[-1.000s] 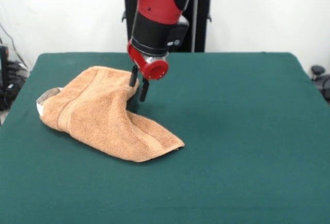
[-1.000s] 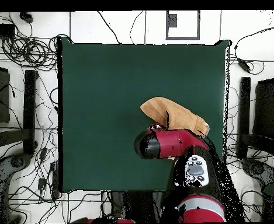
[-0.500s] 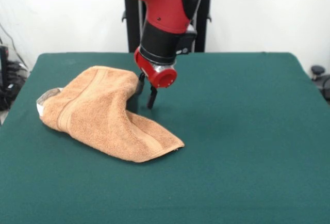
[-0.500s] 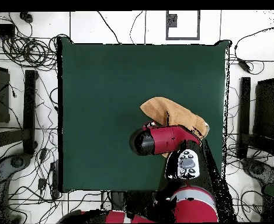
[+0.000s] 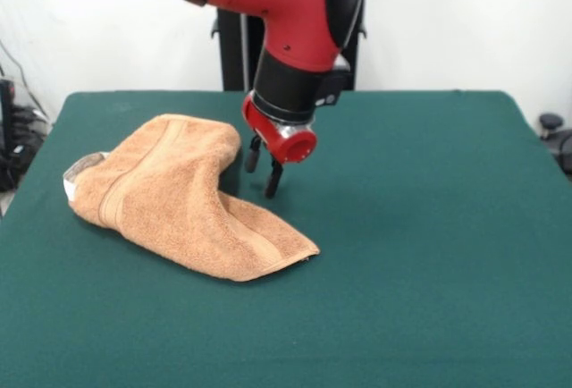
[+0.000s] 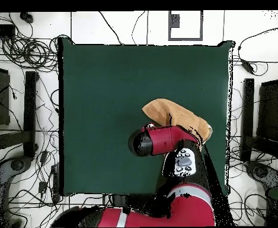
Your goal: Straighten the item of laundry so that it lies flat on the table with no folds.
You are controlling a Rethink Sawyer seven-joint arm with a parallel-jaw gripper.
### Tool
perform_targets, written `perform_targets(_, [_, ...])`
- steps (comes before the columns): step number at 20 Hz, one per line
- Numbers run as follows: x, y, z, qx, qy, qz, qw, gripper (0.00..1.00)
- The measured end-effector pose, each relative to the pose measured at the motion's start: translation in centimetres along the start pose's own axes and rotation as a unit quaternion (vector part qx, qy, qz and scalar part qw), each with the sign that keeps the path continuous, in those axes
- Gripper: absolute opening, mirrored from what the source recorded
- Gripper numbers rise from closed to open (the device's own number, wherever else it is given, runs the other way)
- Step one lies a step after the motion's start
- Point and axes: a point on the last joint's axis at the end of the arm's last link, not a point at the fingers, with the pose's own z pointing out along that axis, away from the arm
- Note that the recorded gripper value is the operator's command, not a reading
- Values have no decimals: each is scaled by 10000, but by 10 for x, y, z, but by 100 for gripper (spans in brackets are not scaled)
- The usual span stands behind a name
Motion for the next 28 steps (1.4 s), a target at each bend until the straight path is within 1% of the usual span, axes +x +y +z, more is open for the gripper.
perform_targets(4, [15, 2, 13, 29, 37, -124, 9999, 100])
perform_targets(5, [15, 3, 15, 20, 23, -137, 9999, 100])
perform_targets(6, [12, 3, 14, 11, -76, -166, 9998, 100])
perform_targets(15, [19, 4, 15, 18, -376, -421, 9984, 100])
perform_targets(28, [19, 3, 15, 1, -447, -381, 9983, 100])
